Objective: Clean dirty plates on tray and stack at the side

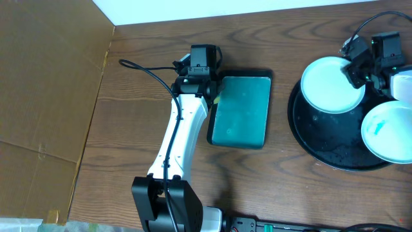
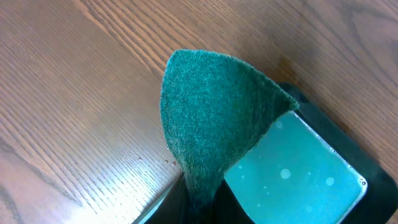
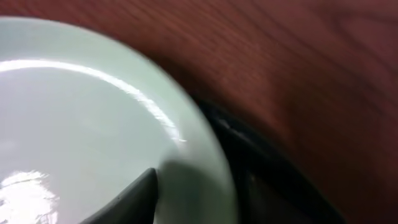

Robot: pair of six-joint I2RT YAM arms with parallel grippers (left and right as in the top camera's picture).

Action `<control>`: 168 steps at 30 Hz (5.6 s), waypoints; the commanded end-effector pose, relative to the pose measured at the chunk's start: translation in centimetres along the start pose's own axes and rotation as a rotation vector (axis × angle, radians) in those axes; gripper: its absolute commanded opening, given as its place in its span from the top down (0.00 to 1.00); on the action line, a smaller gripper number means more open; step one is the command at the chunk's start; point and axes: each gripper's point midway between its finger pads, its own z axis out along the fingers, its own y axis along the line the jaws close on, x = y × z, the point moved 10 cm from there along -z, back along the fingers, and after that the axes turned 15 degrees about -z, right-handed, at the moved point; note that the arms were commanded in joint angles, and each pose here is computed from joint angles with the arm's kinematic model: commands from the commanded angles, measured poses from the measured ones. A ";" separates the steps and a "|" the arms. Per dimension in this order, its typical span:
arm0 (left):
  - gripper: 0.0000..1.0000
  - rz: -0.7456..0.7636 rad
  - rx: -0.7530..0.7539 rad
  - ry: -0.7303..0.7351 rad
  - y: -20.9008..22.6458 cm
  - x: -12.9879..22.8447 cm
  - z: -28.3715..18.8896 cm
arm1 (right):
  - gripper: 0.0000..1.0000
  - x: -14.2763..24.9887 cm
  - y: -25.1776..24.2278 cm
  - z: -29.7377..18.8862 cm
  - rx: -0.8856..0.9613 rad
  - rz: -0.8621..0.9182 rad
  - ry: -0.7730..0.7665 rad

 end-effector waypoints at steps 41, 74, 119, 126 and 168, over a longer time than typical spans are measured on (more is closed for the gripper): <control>0.93 -0.004 -0.013 -0.002 0.3 0.1 0.3 | 0.99 -9.2 0.1 -17.7 0.368 -0.277 0.014; 0.93 -0.004 -0.013 -0.002 0.3 0.1 0.3 | 0.16 5.6 -10.1 -13.7 0.056 0.413 -0.077; 0.93 -0.005 -0.013 -0.003 0.3 0.1 0.3 | 0.99 9.7 -11.6 -7.4 -0.053 0.584 -0.227; 0.93 -0.005 -0.013 -0.003 0.3 0.1 0.3 | 0.99 9.5 -13.9 -9.6 -0.107 0.755 -0.401; 0.93 -0.005 -0.013 -0.003 0.3 0.1 0.3 | 0.44 21.4 -16.6 -21.0 0.676 1.173 0.264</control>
